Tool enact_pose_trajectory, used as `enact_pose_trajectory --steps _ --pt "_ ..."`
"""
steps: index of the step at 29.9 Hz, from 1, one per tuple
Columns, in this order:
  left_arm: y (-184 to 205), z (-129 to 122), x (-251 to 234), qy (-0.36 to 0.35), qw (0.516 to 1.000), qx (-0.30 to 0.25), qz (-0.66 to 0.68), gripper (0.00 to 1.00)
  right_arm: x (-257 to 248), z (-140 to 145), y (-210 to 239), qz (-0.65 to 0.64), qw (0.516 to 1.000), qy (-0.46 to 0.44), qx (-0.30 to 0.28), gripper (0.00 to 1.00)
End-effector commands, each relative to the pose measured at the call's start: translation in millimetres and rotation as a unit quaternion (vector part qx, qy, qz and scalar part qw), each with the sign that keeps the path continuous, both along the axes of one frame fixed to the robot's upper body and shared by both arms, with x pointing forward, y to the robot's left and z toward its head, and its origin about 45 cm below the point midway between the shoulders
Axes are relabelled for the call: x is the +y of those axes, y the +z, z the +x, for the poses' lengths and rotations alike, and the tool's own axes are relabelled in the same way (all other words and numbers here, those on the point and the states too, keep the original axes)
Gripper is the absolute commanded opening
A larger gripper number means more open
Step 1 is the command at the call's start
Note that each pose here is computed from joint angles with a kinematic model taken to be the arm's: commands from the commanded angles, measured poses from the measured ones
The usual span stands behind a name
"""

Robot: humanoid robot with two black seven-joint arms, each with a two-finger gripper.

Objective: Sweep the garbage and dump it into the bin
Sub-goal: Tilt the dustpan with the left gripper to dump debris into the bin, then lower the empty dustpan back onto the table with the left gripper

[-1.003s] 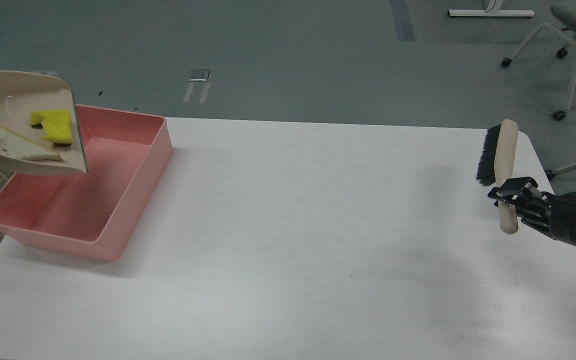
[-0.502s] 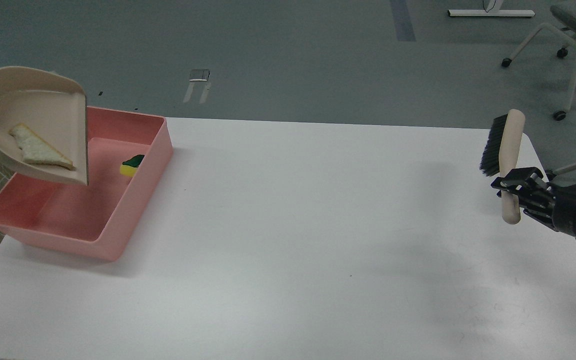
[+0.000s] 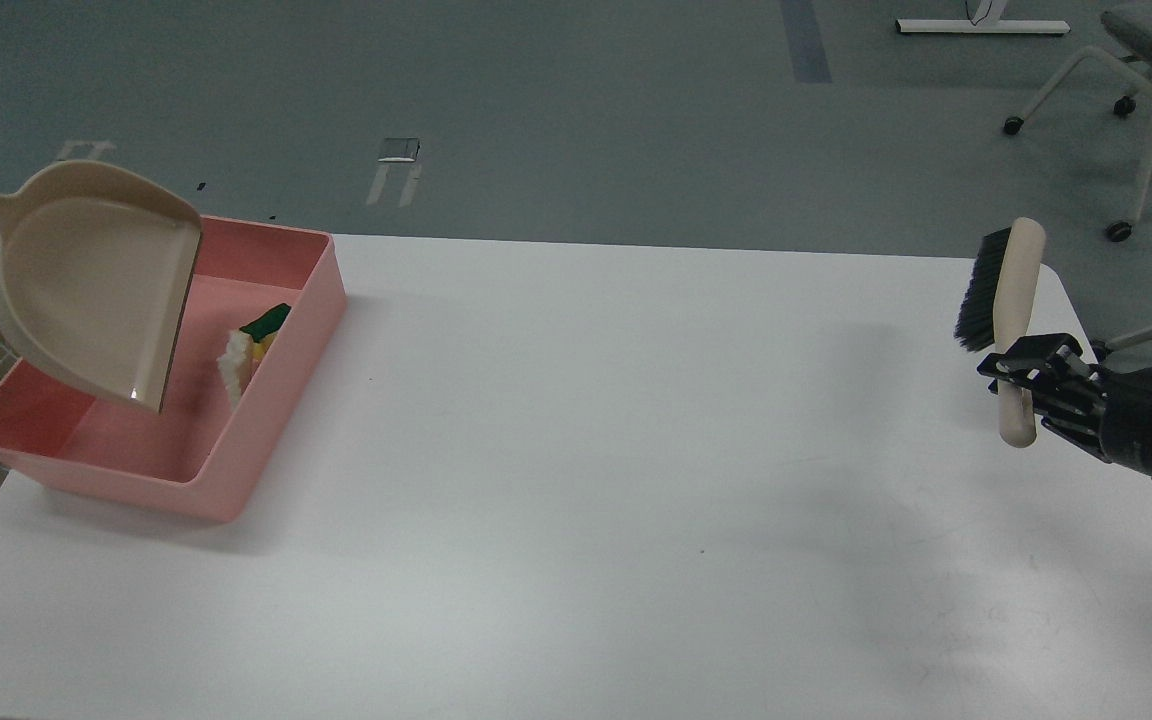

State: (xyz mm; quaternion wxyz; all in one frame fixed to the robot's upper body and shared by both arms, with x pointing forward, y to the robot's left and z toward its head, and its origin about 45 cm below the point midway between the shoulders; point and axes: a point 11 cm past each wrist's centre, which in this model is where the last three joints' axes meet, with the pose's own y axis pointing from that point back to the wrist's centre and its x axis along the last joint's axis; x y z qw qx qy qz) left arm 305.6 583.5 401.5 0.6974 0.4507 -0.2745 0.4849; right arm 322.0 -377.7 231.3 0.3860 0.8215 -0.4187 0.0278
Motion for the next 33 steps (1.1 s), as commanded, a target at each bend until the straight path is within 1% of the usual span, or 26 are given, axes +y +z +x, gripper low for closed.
enact_pose_trajectory --steps 1,2,3,7,10,11,14,16,17,18,19,21,24,26,29,31,33 --pt "19 6 -4 -0.005 1.0 -0.028 -0.005 0.0 2 0 -1 0.004 1.0 0.001 0.0 0.0" --pt "27 9 -6 -0.008 0.999 -0.042 -0.008 0.0 2 0 -1 0.004 1.0 0.001 0.0 0.0" --pt "47 15 -12 -0.015 0.997 -0.073 -0.018 0.0 2 0 -1 0.004 1.0 0.001 0.0 0.0" --pt "88 28 -30 -0.04 0.986 -0.15 -0.066 0.0 0 1 1 0.004 1.0 -0.001 -0.003 0.0" --pt "76 41 -44 -0.056 0.975 -0.167 -0.133 0.0 -1 1 2 0.004 1.0 -0.003 -0.005 0.0" --pt "75 41 -44 -0.056 0.975 -0.167 -0.134 0.0 -1 1 2 0.004 1.0 -0.003 -0.005 0.0" --pt "47 59 -67 -0.077 0.958 -0.171 -0.216 0.0 -2 0 3 0.0 1.0 -0.003 -0.006 0.0" --pt "14 77 -96 -0.097 0.943 -0.159 -0.276 0.0 -6 0 10 -0.01 1.0 -0.001 -0.011 0.0" --pt "14 77 -97 -0.097 0.943 -0.159 -0.276 0.0 -7 0 10 -0.01 1.0 -0.001 -0.011 0.0" --pt "-8 86 -116 -0.106 0.934 -0.15 -0.305 0.0 -12 0 15 -0.02 1.0 -0.003 -0.013 0.0" --pt "-19 91 -126 -0.107 0.93 -0.149 -0.318 0.0 -14 0 17 -0.024 1.0 -0.004 -0.014 0.0" --pt "-53 104 -158 -0.103 0.919 -0.136 -0.355 0.0 -22 -1 21 -0.039 0.999 -0.007 -0.013 0.0" --pt "-86 112 -188 -0.103 0.917 -0.107 -0.37 0.0 -33 -5 21 -0.065 0.998 -0.009 -0.003 0.0" --pt "-109 114 -211 -0.108 0.918 -0.086 -0.372 0.0 -39 -14 11 -0.084 0.996 -0.006 0.016 0.0" --pt "-148 114 -258 -0.124 0.916 -0.048 -0.377 0.0 -35 -26 -5 -0.118 0.992 0.017 0.036 0.0" --pt "-158 114 -275 -0.13 0.915 -0.038 -0.38 0.0 -34 -30 -10 -0.132 0.99 0.027 0.041 0.0" --pt "-184 110 -308 -0.139 0.915 -0.007 -0.38 0.0 -42 -34 -10 -0.167 0.984 0.035 0.044 0.0"
